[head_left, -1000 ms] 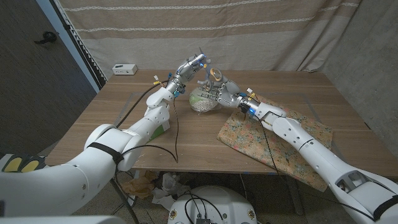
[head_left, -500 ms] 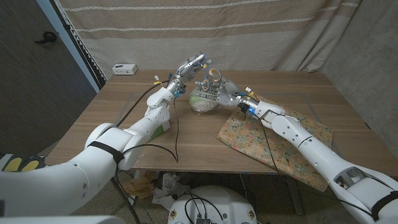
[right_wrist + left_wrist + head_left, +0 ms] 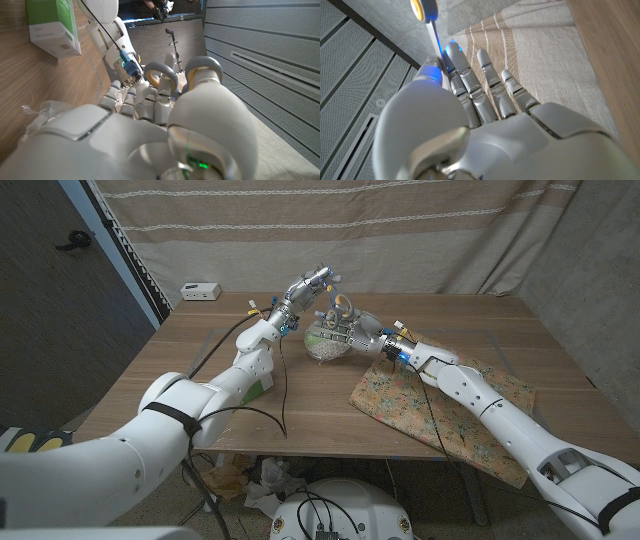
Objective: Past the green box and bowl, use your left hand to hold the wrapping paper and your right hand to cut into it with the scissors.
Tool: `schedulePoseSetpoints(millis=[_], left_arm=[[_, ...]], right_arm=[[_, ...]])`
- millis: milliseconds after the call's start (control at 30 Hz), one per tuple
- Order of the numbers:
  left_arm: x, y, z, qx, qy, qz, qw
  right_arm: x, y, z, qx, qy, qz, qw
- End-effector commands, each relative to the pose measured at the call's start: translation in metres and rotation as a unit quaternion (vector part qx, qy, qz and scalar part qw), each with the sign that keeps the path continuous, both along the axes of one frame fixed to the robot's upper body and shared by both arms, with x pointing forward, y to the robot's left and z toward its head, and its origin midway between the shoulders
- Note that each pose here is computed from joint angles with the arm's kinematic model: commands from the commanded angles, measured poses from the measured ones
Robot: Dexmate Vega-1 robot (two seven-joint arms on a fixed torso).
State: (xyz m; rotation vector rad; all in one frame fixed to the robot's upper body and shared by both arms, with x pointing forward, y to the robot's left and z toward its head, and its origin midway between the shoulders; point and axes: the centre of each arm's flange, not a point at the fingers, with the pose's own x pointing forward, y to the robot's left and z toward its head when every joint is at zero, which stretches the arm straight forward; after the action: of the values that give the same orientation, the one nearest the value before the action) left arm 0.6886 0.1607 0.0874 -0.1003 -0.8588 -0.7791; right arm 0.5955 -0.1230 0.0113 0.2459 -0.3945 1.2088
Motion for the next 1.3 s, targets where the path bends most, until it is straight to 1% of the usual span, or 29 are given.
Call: schedulePoseSetpoints(millis=[33,67,100,200,400,567,733,1300], left_arm=[[0.0011,0.0000,0.0009,0.004,0.000,-0.003,1.000],[0.0013,0.0000,0.0010,0.004,0.001,-0.003,1.000],[0.0017,0.0001,0.0010,0.005,0.001,-0.003,1.000],[0.0023,0.0003,0.0010,0.004,0.003,-0.002,1.000],[0.0034,0.0012,0.0016,0.005,0.005,0.000,1.000],[0.0039,0.0011,0.0019,0.007,0.007,0.000,1.000],[0.0044,0.0007,0.0022,0.007,0.008,0.000,1.000],[0.0040,-0.0009,0.0023,0.008,0.006,0.003,1.000]], right_arm=[[0.0023,-0.0014,0.0018,0.008,0.006,-0.007,0.9999],[0.0027,-0.0014,0.0015,0.009,0.005,-0.007,0.9999],[0.0037,-0.0016,0.0008,0.013,0.013,-0.008,0.9998],[0.0047,-0.0018,0.0002,0.019,0.020,-0.012,0.9995],[0.0065,-0.0009,0.0003,0.028,0.024,-0.007,0.9993],[0.0083,-0.0012,-0.0008,0.032,0.037,-0.012,0.9987],[0.0077,-0.0024,0.0017,0.033,0.027,-0.009,0.9991],[0.0066,-0.0053,0.0041,0.029,0.024,-0.010,0.9992]])
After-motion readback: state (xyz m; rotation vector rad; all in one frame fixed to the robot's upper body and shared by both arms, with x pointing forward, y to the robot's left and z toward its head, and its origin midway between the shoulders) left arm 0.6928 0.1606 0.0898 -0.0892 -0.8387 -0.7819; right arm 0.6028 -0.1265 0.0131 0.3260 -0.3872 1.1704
